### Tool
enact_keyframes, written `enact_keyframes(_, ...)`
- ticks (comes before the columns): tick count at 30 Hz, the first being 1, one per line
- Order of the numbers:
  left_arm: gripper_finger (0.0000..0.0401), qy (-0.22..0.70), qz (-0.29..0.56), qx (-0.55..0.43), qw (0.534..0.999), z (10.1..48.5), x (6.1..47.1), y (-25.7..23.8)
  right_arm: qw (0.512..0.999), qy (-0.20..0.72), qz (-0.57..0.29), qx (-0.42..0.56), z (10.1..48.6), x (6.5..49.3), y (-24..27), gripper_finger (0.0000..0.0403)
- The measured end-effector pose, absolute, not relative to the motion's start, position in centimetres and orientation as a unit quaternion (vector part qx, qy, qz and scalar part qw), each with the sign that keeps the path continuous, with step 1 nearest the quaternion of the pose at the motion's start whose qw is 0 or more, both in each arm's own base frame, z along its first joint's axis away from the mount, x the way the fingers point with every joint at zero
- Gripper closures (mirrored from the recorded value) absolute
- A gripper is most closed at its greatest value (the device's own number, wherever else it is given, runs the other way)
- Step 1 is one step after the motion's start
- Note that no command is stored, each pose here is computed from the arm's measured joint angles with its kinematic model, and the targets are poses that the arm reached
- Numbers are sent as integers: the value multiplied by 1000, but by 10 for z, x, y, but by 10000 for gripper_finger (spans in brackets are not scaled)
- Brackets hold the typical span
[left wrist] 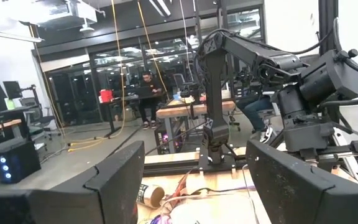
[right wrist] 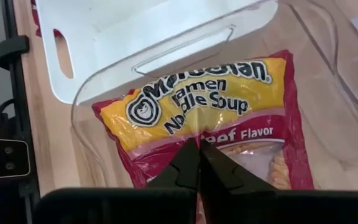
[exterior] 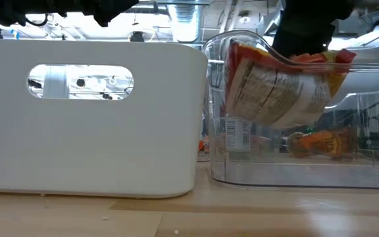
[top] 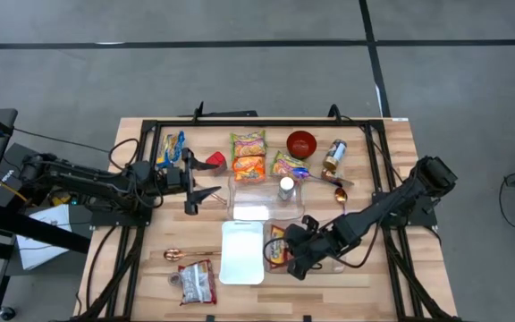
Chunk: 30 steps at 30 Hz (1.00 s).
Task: Pick & Place Food Item
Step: Put the right red noodle pack into the bottom transparent bin, then put the orange spice pack into the top transparent bin
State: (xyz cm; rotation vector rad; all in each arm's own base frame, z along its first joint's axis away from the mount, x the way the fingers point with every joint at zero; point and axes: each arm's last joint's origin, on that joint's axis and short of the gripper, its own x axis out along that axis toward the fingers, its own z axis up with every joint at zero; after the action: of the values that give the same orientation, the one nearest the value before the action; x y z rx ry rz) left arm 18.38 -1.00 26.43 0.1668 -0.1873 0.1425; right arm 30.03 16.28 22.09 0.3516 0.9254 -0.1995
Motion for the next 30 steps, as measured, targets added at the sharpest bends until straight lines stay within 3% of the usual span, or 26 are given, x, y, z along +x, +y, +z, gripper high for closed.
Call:
enact_keyframes(11, 128, -93, 71, 83, 990, 264, 184, -10, 884, 438, -73, 144, 223, 303, 162, 391)
enact_keyframes(23, 128, -93, 71, 83, 990, 264, 184, -10, 890, 430, -83, 127, 225, 302, 160, 219)
enact_keyframes(30, 128, -91, 71, 84, 990, 264, 184, -10, 895, 405, -147, 113, 260, 267, 148, 183)
